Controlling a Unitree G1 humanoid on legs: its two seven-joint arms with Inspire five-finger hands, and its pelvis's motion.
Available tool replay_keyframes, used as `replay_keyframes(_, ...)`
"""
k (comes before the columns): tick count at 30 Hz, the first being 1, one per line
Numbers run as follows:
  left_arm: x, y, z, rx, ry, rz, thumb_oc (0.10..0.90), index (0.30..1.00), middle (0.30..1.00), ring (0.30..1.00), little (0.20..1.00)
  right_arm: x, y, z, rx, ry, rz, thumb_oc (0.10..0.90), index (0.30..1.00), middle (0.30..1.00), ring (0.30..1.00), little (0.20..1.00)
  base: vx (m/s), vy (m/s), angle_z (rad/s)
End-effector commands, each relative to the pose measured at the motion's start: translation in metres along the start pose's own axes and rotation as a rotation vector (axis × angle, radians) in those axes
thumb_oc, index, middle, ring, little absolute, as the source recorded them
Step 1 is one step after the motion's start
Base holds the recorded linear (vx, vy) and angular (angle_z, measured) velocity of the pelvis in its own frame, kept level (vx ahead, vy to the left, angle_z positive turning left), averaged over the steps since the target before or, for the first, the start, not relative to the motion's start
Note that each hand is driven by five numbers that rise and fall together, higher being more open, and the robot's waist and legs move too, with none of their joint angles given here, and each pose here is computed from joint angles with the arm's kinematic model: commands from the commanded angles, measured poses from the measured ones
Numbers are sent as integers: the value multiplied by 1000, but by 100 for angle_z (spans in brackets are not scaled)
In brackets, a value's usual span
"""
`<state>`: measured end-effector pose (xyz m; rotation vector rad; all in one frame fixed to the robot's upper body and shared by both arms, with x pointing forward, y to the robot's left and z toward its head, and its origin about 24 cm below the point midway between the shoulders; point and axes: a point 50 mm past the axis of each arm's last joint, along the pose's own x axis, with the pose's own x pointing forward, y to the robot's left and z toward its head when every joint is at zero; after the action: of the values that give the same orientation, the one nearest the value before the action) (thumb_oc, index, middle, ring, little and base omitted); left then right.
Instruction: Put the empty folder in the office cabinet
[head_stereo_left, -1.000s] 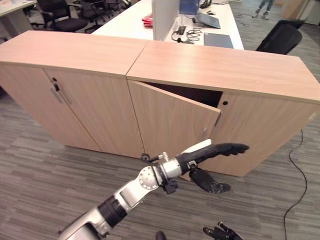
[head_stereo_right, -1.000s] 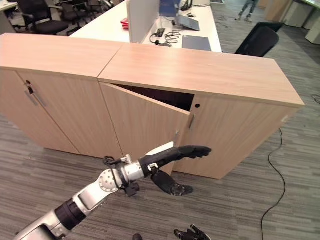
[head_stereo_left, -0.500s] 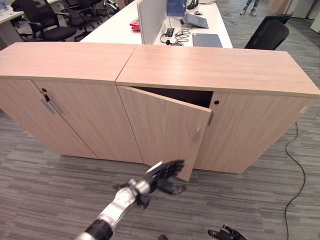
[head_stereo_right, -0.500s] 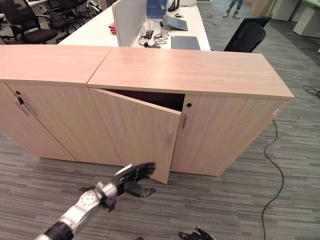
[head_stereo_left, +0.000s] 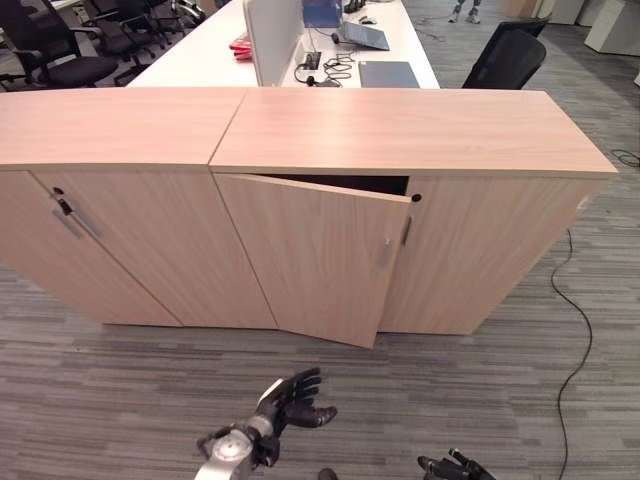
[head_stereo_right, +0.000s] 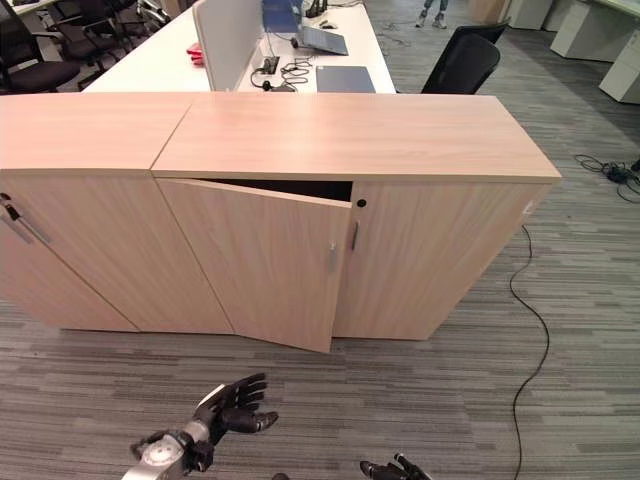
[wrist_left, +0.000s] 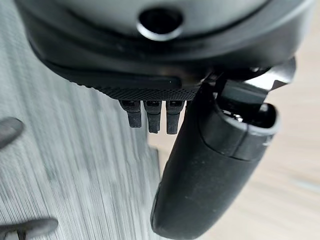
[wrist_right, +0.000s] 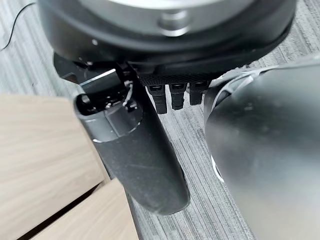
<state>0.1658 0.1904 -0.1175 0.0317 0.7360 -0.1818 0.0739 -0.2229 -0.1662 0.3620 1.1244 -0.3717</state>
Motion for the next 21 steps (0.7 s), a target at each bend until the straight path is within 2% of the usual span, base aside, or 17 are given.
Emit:
replay_keyframes(1, 15, 5, 30, 80, -133, 131, 800, 900, 900, 900, 900, -1, -11, 12, 48, -70, -68, 800, 900, 900, 900, 900, -21, -276, -7)
replay_keyframes(2, 12, 9, 10, 62, -49, 179, 800, 900, 900, 900, 900, 0, -11, 15, 42, -80, -76, 800, 900, 900, 900, 900, -19, -264, -11)
replay_keyframes(4, 10, 11, 4, 33, -27, 205, 800, 900, 900, 900, 900, 0, -12, 15, 41, -81, -83, 800, 900, 900, 900, 900, -3, -154, -9)
replay_keyframes(6, 5, 13, -9, -105, -2, 272, 800, 900, 900, 900, 900, 0, -12, 14, 40, -76, -92, 800, 900, 900, 900, 900, 13, -192, -9)
replay_keyframes(7, 3, 12, -15, -253, -2, 318, 800, 900, 900, 900, 900, 0, -10, 12, 50, -75, -95, 800, 900, 900, 900, 900, 8, -192, -7)
replay_keyframes(9, 3, 11, -19, -318, 0, 328, 800, 900, 900, 900, 900, 0, -9, 13, 53, -76, -95, 800, 900, 900, 900, 900, 28, -174, -8)
replay_keyframes(10, 2, 1, -26, -538, -2, 302, 800, 900, 900, 900, 900, 1, -8, 13, 65, -77, -94, 800, 900, 900, 900, 900, 39, -168, -13)
replay_keyframes(11, 2, 1, -27, -541, -3, 301, 800, 900, 900, 900, 900, 1, -8, 13, 64, -77, -94, 800, 900, 900, 900, 900, 41, -187, -25)
replay_keyframes(12, 2, -8, -32, -714, -15, 256, 800, 900, 900, 900, 900, 1, -6, 12, 87, -76, -85, 800, 900, 900, 900, 900, 16, -82, -24)
replay_keyframes(16, 4, -15, -34, -801, -5, 206, 800, 900, 900, 900, 900, 2, -1, 14, 89, -82, -61, 800, 900, 900, 900, 900, 33, -95, -9)
replay_keyframes(17, 6, -22, -32, -740, 11, 148, 800, 900, 900, 900, 900, 3, 4, 19, 52, -93, -38, 800, 900, 900, 900, 900, 37, -60, -16)
replay_keyframes(21, 10, -28, -29, -596, 50, 84, 800, 900, 900, 900, 900, 5, 11, 24, -6, -100, -13, 800, 900, 900, 900, 900, 40, -30, -21)
